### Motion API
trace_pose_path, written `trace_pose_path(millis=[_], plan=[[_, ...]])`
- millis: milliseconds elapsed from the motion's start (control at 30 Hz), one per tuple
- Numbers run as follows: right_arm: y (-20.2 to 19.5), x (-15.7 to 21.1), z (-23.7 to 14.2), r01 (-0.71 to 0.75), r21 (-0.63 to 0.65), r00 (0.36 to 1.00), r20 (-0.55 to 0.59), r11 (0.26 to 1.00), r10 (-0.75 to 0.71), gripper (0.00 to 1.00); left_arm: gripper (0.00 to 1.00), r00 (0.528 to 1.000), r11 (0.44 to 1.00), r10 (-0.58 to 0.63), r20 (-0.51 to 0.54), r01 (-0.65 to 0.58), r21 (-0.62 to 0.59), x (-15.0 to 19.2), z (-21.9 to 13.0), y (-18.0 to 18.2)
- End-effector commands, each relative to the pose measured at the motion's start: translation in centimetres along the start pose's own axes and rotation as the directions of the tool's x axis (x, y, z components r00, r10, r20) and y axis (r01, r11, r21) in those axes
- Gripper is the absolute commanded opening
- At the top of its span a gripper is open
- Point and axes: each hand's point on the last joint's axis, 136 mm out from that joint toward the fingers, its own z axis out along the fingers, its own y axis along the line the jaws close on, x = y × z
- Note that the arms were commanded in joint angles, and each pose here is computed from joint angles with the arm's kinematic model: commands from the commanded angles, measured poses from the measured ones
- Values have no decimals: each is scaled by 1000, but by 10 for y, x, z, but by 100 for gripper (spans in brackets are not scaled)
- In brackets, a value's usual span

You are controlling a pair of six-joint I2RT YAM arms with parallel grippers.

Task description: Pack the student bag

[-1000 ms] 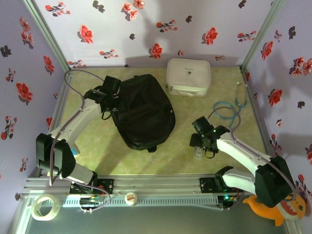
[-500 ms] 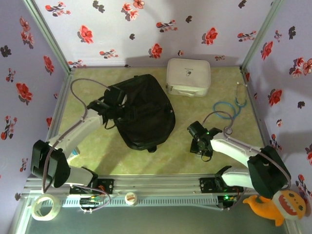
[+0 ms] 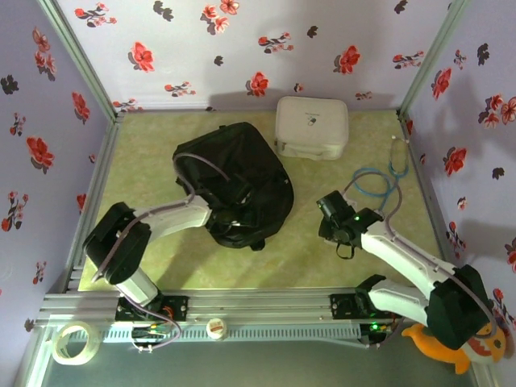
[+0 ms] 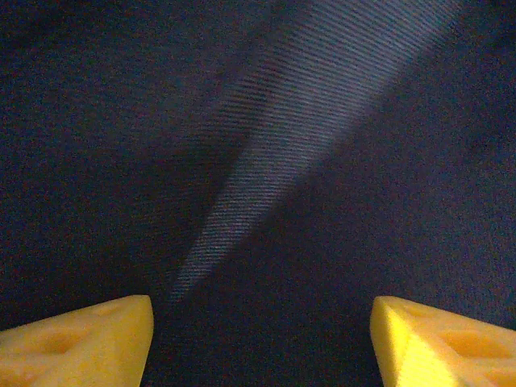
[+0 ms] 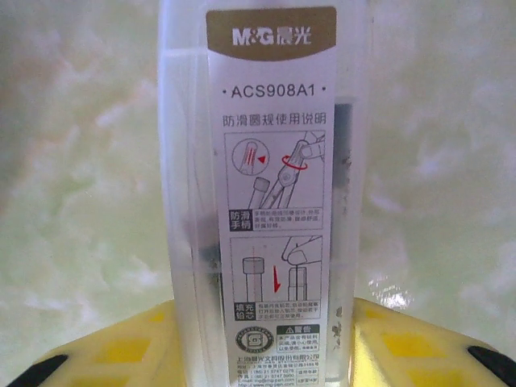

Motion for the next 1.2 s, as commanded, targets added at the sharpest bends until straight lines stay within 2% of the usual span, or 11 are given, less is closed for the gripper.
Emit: trace_pose_path(millis=[0,167,300,400,533,667,800,933,1167], plan=[[1,-23,-14,11,1,998,60,1000,-11,43,71,997,989,59,46,-65,131,-20,-10,-55],[17,-43,-27,55,-48,994,95,997,-51,43,73,987,988,104,121,-116,101,-51,-65,-53],[32,-54,-34,88,-90,991,113,992,-77,43,72,987,996,79,137,-83,18,-77,-99,-20],[42,-59,-35,105,-122,989,120,987,-90,43,67,986,996,41,160,-27,-88,-104,-110,12],[57,-64,-34,126,-159,987,114,979,-108,42,55,988,985,4,153,22,-168,-135,-99,44],[71,-69,-34,147,-185,986,106,972,-129,41,48,994,957,63,87,-36,-288,-149,-81,66],[87,-72,-33,167,-215,983,105,962,-147,41,45,990,924,139,9,-127,-361,-157,-58,76],[104,-71,-30,188,-242,981,98,952,-169,40,42,981,856,183,-60,-189,-481,-163,-44,99],[139,-62,-25,248,-317,969,93,915,-231,39,40,978,798,191,-78,-202,-568,-169,-36,122]])
